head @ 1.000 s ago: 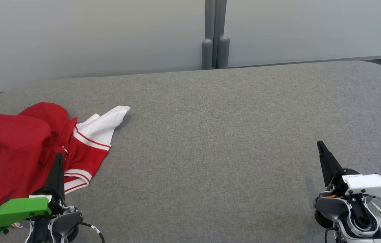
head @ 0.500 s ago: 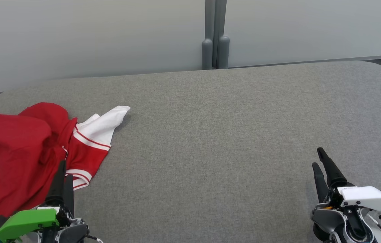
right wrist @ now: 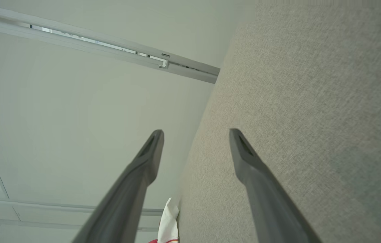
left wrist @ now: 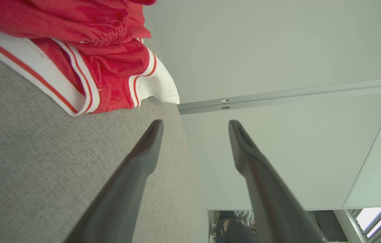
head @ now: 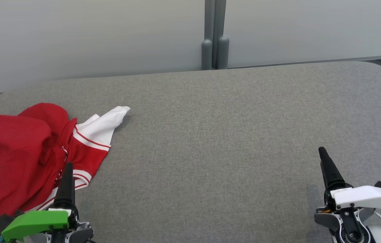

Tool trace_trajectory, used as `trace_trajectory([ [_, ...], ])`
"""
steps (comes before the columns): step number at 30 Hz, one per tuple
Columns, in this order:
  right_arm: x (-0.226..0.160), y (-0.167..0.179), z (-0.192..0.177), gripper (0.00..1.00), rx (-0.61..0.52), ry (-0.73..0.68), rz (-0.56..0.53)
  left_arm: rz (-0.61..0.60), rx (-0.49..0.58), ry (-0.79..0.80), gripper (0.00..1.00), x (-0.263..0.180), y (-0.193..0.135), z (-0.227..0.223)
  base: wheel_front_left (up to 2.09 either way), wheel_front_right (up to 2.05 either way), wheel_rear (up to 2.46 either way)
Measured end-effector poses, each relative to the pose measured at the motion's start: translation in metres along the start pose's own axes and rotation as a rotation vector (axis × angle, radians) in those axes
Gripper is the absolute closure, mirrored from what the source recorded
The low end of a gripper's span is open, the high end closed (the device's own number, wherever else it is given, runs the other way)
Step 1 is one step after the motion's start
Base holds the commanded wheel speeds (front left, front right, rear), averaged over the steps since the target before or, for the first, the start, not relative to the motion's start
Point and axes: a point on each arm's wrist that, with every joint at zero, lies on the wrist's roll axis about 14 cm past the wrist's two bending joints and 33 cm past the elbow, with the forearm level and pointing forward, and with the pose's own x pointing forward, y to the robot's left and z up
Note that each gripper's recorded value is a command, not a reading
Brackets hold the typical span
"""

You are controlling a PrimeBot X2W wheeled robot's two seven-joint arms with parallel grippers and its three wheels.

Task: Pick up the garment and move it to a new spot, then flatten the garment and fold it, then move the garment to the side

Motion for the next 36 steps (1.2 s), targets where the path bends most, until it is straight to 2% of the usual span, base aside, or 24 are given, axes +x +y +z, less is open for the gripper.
trace_trajectory([
  [11,-0.001,0.018,0.003,0.00,-0.316,-0.018,0.060,-0.013,0.241,0.003,0.00,0.001,-0.005,0.001,0.00,0.00,0.00],
  [21,-0.003,0.023,0.009,0.00,-0.561,-0.042,0.080,-0.035,0.514,0.033,0.00,0.000,-0.007,-0.003,0.00,0.00,0.00],
  [36,-0.005,0.022,0.012,0.00,-0.831,-0.042,0.096,-0.057,0.711,0.053,0.00,-0.001,-0.003,-0.010,0.00,0.00,0.00],
])
